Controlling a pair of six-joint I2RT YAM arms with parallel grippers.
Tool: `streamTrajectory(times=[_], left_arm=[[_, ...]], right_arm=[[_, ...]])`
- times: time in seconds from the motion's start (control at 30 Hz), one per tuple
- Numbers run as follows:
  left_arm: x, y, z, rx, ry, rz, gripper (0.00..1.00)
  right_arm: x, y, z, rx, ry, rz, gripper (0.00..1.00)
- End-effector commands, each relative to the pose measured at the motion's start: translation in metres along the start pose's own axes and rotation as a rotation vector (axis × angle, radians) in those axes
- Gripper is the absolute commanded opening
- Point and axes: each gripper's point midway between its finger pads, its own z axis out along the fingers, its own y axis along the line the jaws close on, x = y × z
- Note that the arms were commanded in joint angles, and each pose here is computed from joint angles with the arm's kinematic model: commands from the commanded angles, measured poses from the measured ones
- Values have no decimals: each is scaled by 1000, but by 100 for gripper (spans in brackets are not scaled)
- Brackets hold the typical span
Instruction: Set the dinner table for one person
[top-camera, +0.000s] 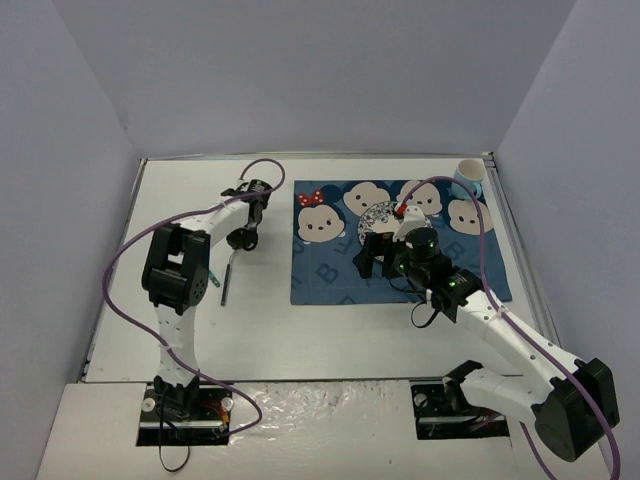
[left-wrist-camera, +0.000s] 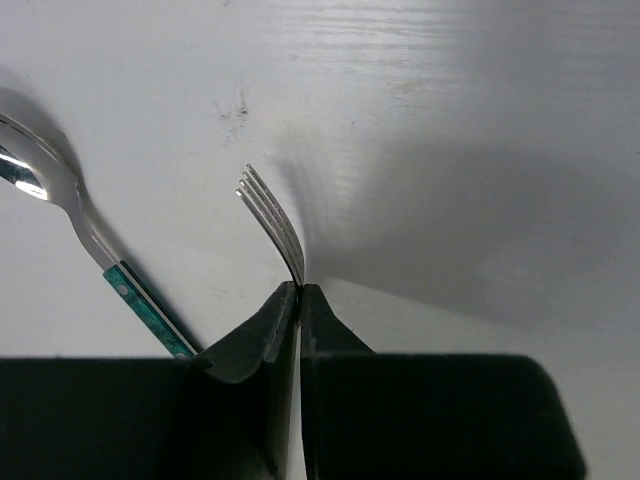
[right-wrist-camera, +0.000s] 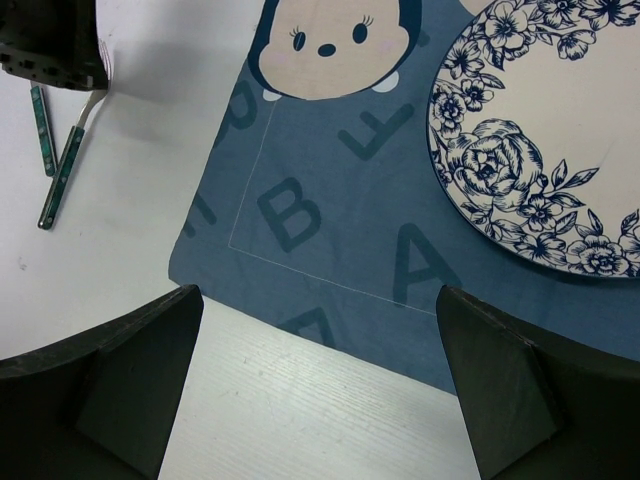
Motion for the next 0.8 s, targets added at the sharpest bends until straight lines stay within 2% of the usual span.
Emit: streamTrajectory(times=[0.0,0.2,0.4,0.6,0.67,0.77], left_arm=[[-2,8,-14,-173,1,98,0],[9,-21,-9,-207,40,118,0],[12,-42,-18,-141,43,92,25],[-5,-44,-57,-33,-10,22,35],[-15,-43,-82,44,-52,-4,37],[-12,-39,-95,143,-65,-11,44]], right_arm=[[-11,10,-1,-41,-51,-2,100],[-4,8,-2,-41,-35,-5,100],[-1,7,-3,-38,-31,-12,100],[-2,8,-5,-42,-31,-22,100],[-5,9,-7,-46,-36,-25,100],[-9,13,-9,-63,-42,-42,100]])
